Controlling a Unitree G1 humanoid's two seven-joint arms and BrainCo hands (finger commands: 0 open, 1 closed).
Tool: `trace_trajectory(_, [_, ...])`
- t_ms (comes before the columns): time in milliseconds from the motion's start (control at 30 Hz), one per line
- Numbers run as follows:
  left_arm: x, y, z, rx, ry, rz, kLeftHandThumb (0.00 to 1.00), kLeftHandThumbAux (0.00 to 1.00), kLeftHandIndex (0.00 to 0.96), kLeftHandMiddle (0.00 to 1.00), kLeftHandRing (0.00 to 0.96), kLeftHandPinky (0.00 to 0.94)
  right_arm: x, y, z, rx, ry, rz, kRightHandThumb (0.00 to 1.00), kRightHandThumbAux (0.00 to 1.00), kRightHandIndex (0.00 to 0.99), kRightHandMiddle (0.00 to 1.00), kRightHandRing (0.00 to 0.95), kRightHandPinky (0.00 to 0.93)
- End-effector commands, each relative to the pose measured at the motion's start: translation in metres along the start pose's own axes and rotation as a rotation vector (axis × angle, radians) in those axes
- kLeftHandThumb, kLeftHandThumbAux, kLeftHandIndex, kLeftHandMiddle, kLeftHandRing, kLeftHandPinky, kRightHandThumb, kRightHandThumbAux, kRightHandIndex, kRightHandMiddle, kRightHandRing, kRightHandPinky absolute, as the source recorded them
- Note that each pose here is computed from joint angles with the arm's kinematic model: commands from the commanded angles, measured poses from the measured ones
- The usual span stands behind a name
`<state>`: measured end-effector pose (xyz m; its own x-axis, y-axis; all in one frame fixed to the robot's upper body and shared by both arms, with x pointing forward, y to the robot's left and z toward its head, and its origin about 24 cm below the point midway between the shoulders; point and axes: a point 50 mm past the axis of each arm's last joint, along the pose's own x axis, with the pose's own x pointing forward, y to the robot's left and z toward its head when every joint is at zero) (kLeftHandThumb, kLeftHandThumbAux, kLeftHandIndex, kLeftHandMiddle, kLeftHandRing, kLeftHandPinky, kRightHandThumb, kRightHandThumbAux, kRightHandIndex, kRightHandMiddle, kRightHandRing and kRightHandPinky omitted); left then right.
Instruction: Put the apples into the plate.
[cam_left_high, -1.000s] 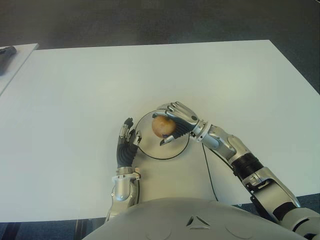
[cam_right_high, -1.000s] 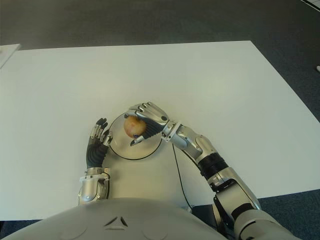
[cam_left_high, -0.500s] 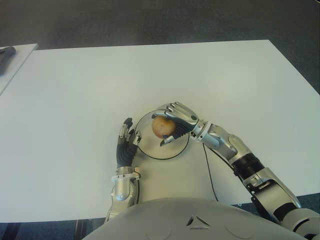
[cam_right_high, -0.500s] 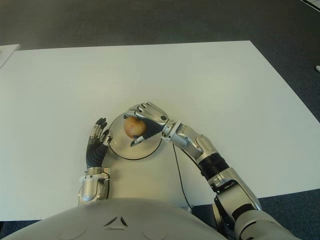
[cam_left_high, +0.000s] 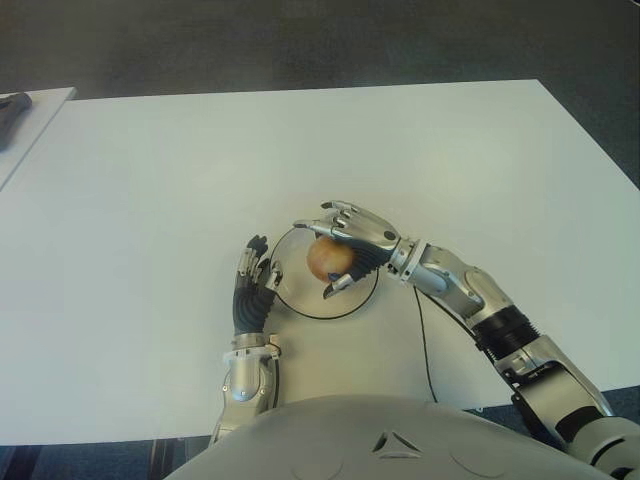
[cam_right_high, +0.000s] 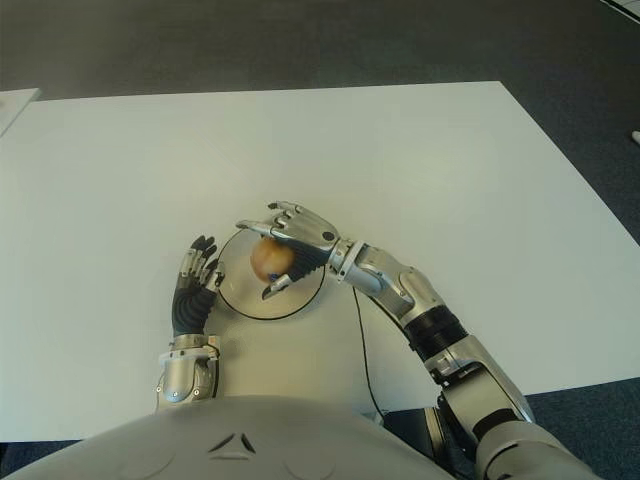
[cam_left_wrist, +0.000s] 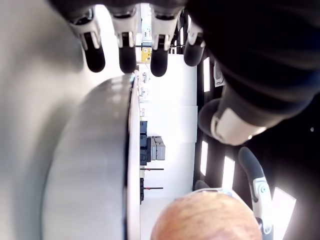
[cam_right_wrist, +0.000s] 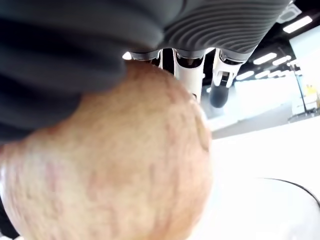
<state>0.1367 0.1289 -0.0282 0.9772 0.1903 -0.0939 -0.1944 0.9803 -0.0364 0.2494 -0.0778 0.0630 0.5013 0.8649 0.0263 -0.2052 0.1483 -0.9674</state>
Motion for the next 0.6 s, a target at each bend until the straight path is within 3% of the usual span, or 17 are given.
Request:
trace_trajectory(33, [-0.0227, -0.0096, -0.0421, -0.023, 0.292, 0.051, 0.312, 0.607, 0.107, 0.116, 0.126, 0.187, -0.0030, -0.0023, -0.0011, -0.009, 0.025, 0.044, 0.169, 0.247, 0.001, 0.001, 0.000, 0.000])
trace_trajectory(600, [-0.0224, -0.0091, -0.0412, -0.019, 0.284, 0.047, 0.304, 0.596, 0.110, 0.118, 0.133, 0.202, -0.0040, -0.0047, -0.0008, -0.027, 0.032, 0.065, 0.168, 0.195, 0.000, 0.000, 0.000, 0.000])
